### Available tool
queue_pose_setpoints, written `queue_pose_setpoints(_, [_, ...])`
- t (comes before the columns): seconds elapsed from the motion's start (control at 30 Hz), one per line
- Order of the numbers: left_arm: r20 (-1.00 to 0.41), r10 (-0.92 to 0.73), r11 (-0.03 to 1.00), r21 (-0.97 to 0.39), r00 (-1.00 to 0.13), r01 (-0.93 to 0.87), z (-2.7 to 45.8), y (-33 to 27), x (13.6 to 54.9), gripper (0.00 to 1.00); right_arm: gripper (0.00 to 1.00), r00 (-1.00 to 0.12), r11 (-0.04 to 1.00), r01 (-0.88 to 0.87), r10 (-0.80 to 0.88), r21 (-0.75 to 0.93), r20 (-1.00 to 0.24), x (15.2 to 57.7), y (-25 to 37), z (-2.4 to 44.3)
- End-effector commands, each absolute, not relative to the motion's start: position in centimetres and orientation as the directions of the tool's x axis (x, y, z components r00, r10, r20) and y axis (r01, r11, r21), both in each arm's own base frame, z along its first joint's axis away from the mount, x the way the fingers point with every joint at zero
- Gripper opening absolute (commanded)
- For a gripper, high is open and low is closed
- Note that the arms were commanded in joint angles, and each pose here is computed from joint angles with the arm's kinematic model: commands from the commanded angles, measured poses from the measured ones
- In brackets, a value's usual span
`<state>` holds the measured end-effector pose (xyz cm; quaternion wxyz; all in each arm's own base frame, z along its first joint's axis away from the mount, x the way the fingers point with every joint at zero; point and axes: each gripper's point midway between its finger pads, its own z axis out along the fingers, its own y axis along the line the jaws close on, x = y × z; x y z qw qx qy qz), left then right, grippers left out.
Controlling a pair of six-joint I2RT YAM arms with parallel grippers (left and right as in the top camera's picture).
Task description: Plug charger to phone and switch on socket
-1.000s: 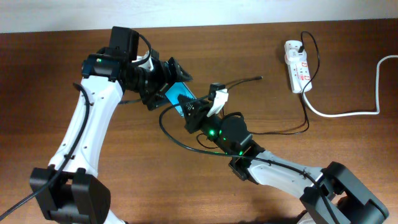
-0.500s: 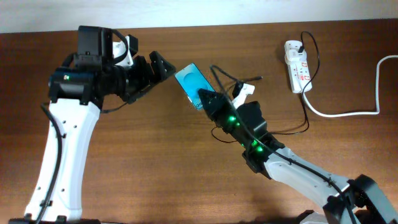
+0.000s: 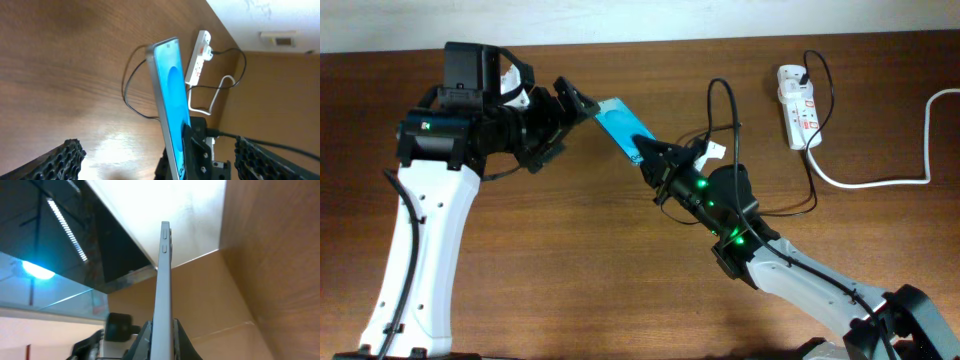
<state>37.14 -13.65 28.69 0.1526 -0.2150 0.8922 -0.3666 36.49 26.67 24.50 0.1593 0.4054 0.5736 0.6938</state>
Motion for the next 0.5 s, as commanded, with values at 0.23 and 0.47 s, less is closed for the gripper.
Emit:
queue_pose_setpoints(0.23, [0.102, -0.577, 0.466, -0.774, -0.81, -0.429, 30.5, -16.3, 36.3, 0.98, 0.04, -0.678, -0.376, 0.128, 0.642, 0.918, 0.357, 35.9, 26.5, 29.1])
queue_pose_setpoints(0.47, [0.13, -0.51, 0.481, -0.776, -0.85, -0.408, 28.1, -19.7, 38.1, 0.79, 0.04, -0.689, -0.384, 0.115, 0.634, 0.916, 0.351, 35.7, 26.5, 29.6])
